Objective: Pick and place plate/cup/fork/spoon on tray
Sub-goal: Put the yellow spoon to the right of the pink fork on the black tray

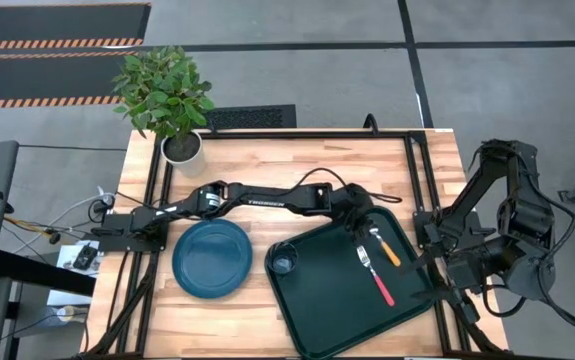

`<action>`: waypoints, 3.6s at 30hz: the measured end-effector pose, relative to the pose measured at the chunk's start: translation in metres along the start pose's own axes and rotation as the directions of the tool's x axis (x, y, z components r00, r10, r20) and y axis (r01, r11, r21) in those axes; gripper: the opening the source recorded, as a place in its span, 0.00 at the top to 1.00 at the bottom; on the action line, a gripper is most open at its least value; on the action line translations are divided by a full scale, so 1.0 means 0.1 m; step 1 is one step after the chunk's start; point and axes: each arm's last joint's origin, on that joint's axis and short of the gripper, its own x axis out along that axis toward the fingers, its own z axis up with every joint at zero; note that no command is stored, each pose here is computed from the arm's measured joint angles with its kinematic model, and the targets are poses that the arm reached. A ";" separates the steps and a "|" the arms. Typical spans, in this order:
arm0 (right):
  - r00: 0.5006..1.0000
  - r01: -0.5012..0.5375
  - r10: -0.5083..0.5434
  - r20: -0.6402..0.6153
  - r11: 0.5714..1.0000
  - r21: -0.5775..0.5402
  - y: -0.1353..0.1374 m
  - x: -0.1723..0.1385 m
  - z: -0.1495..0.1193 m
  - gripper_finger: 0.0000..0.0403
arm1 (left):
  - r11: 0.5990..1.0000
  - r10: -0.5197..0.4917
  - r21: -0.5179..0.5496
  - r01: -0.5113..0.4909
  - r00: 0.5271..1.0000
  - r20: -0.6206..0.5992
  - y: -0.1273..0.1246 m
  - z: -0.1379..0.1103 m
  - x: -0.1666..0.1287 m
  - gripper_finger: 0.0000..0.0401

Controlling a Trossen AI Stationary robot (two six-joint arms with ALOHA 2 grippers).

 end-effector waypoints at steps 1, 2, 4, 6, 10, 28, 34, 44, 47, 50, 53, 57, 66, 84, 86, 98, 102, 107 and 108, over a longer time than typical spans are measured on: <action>1.000 0.000 0.000 0.000 1.000 0.000 0.00 0.00 0.00 0.39 | 1.000 -0.003 0.005 0.003 1.000 0.009 0.00 0.01 0.00 0.99; 1.000 0.000 0.000 0.000 1.000 0.000 0.00 0.00 0.00 0.39 | 1.000 -0.005 0.007 0.005 1.000 0.017 -0.01 0.02 0.00 0.98; 1.000 0.000 0.000 0.000 1.000 0.003 0.00 0.00 0.00 0.39 | 1.000 -0.009 0.009 0.009 0.999 0.035 -0.01 0.03 0.00 0.94; 1.000 0.000 0.000 0.000 1.000 0.013 0.00 0.00 0.00 0.39 | 1.000 -0.012 0.010 0.012 0.999 0.039 -0.01 0.04 0.00 0.89; 1.000 0.000 0.000 -0.001 1.000 0.018 0.00 0.00 0.00 0.39 | 1.000 -0.019 0.015 0.018 0.999 0.037 0.00 0.04 0.00 0.78; 0.998 0.040 -0.037 -0.046 0.997 0.063 -0.05 0.04 -0.05 0.39 | 1.000 -0.023 0.022 0.022 0.998 0.056 -0.01 0.06 0.00 0.54; 0.982 0.167 -0.148 -0.121 0.972 0.164 -0.17 0.08 -0.14 0.39 | 1.000 -0.027 0.004 0.027 0.998 0.056 -0.01 0.06 -0.01 0.46; 0.811 0.569 -0.411 -0.417 0.721 0.396 -0.55 0.02 -0.48 0.39 | 0.982 -0.188 -0.036 0.186 0.977 -0.095 -0.21 0.34 -0.63 0.45; 0.796 0.600 -0.429 -0.427 0.649 0.467 -0.60 0.05 -0.51 0.39 | 0.985 -0.172 -0.015 0.172 0.973 -0.155 -0.33 0.46 -1.05 0.45; 0.755 0.649 -0.454 -0.473 0.618 0.444 -0.63 0.12 -0.62 0.39 | 0.989 -0.140 0.015 0.145 0.977 -0.158 -0.53 0.56 -1.49 0.45; 0.660 0.742 -0.479 -0.579 0.536 0.402 -0.70 0.28 -0.86 0.40 | 0.992 -0.087 0.084 0.096 0.990 -0.112 -0.82 0.63 -1.94 0.45; 0.513 0.839 -0.419 -0.749 0.430 0.333 -0.82 0.51 -1.27 0.42 | 0.986 0.032 0.164 -0.024 0.998 -0.050 -1.18 0.58 -2.48 0.45; 0.424 0.852 -0.148 -0.893 0.400 0.338 -0.87 0.88 -2.03 0.46 | 0.967 0.137 0.199 -0.161 0.982 0.133 -1.89 0.32 -3.29 0.45; 0.435 0.856 -0.074 -0.897 0.343 0.387 -1.12 1.03 -2.45 0.47 | 0.943 0.243 0.185 -0.277 0.952 0.188 -2.12 0.10 -3.43 0.45; 0.437 0.856 -0.078 -0.896 0.340 0.388 -1.14 1.03 -2.45 0.48 | 0.943 0.248 0.179 -0.280 0.951 0.183 -2.12 0.10 -3.43 0.45; 0.432 0.856 -0.050 -0.901 0.336 0.392 -1.09 1.22 -2.70 0.48 | 0.944 0.255 0.166 -0.284 0.951 0.177 -2.11 0.09 -3.42 0.45; 0.406 0.864 -0.047 -0.913 0.345 0.367 -1.09 1.25 -2.74 0.48 | 0.945 0.255 0.163 -0.283 0.951 0.176 -2.11 0.09 -3.42 0.45; 0.395 0.863 -0.036 -0.918 0.358 0.357 -1.07 1.31 -2.77 0.48 | 0.944 0.258 0.162 -0.286 0.951 0.172 -2.11 0.08 -3.42 0.45; 0.398 0.860 -0.036 -0.917 0.362 0.359 -1.06 1.33 -2.77 0.48 | 0.945 0.259 0.160 -0.286 0.951 0.171 -2.10 0.08 -3.42 0.45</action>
